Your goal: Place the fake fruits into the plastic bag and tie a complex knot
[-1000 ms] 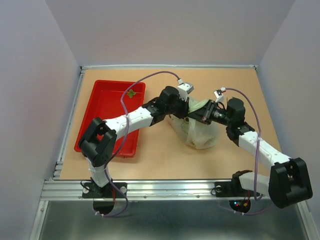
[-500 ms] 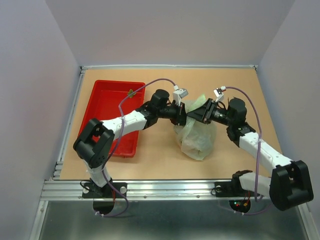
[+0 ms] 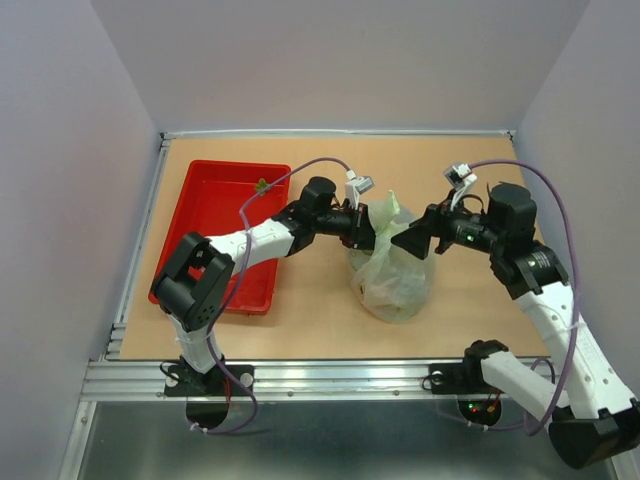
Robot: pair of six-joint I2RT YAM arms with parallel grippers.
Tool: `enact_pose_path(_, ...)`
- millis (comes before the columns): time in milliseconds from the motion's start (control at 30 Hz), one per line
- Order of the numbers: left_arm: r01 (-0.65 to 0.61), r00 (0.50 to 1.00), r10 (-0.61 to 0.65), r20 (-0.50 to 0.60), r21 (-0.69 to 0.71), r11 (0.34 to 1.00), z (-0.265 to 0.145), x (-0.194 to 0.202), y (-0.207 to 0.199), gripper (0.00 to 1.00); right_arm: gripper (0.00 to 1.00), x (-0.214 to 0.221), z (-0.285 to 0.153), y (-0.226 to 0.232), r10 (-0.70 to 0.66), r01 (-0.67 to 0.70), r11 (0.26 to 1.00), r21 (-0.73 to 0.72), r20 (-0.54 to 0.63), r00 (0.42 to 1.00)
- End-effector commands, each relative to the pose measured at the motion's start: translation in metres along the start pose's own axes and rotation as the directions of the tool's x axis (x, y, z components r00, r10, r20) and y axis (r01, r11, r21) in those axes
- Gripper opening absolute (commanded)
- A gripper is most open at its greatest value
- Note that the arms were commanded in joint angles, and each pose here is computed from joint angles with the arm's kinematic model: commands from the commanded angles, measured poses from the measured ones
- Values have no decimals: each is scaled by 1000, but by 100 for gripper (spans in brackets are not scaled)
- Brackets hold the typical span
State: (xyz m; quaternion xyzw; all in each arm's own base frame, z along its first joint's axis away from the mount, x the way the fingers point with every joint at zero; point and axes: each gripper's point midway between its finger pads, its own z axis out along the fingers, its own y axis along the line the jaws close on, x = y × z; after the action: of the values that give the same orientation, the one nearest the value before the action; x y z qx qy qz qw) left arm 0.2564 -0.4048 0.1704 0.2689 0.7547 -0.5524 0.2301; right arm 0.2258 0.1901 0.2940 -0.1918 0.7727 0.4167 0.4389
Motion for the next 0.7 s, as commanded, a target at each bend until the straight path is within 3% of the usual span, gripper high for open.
enact_pose_path(0, -39, 999, 37, 24, 55, 998, -2, -18, -14, 0, 75, -13, -24, -7, -114, 114, 983, 144, -11, 993)
enact_pose_path(200, -38, 999, 37, 23, 54, 998, -7, -19, -16, 0, 63, -35, -2, -47, -105, 102, 970, 221, 1, 994)
enact_pose_path(333, -32, 999, 32, 18, 50, 998, -10, -16, -15, 0, 58, -47, 3, -94, 22, -22, 965, 260, 0, 1000)
enact_pose_path(433, -26, 1000, 25, 17, 59, 998, -11, -13, -16, 0, 52, -36, 19, -122, 169, -157, 975, 157, -69, 983)
enact_pose_path(500, -23, 1000, 22, 16, 69, 997, -11, -13, -18, 0, 49, -31, 25, -116, 179, -170, 982, 82, -105, 978)
enact_pose_path(667, -16, 999, 13, 34, 98, 995, -9, -17, -23, 0, 57, 13, 29, -102, 295, -309, 951, -35, -211, 932)
